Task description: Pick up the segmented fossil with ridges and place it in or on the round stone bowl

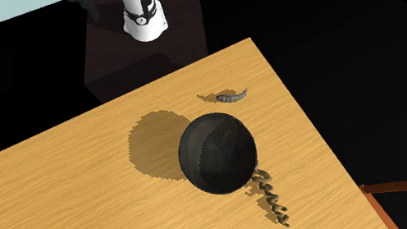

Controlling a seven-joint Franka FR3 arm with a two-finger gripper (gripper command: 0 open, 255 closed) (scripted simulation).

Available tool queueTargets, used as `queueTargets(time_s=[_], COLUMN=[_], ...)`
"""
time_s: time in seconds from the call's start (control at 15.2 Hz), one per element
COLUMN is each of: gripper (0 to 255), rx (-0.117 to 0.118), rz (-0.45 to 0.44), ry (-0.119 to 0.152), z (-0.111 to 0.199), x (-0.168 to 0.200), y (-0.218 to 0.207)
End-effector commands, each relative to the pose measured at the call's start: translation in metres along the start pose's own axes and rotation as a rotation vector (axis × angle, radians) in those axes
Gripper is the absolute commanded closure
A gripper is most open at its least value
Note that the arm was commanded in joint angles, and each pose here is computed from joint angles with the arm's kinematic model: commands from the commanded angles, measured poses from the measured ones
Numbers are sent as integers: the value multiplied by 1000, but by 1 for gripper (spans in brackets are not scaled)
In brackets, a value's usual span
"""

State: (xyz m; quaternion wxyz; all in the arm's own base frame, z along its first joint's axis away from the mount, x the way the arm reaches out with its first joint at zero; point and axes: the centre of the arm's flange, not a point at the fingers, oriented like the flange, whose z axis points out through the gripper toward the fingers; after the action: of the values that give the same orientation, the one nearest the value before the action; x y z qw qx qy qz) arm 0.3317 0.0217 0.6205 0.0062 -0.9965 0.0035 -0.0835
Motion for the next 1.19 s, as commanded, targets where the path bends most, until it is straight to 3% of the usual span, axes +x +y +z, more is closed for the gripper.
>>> queueTargets(time_s=[0.0, 0.53, 1.12], gripper=[0, 0, 0], rx=[0, -69, -146], rz=[0, 418, 889], ry=[0, -17, -37], z=[0, 53, 120], x=[0, -6, 35], y=[0, -100, -200])
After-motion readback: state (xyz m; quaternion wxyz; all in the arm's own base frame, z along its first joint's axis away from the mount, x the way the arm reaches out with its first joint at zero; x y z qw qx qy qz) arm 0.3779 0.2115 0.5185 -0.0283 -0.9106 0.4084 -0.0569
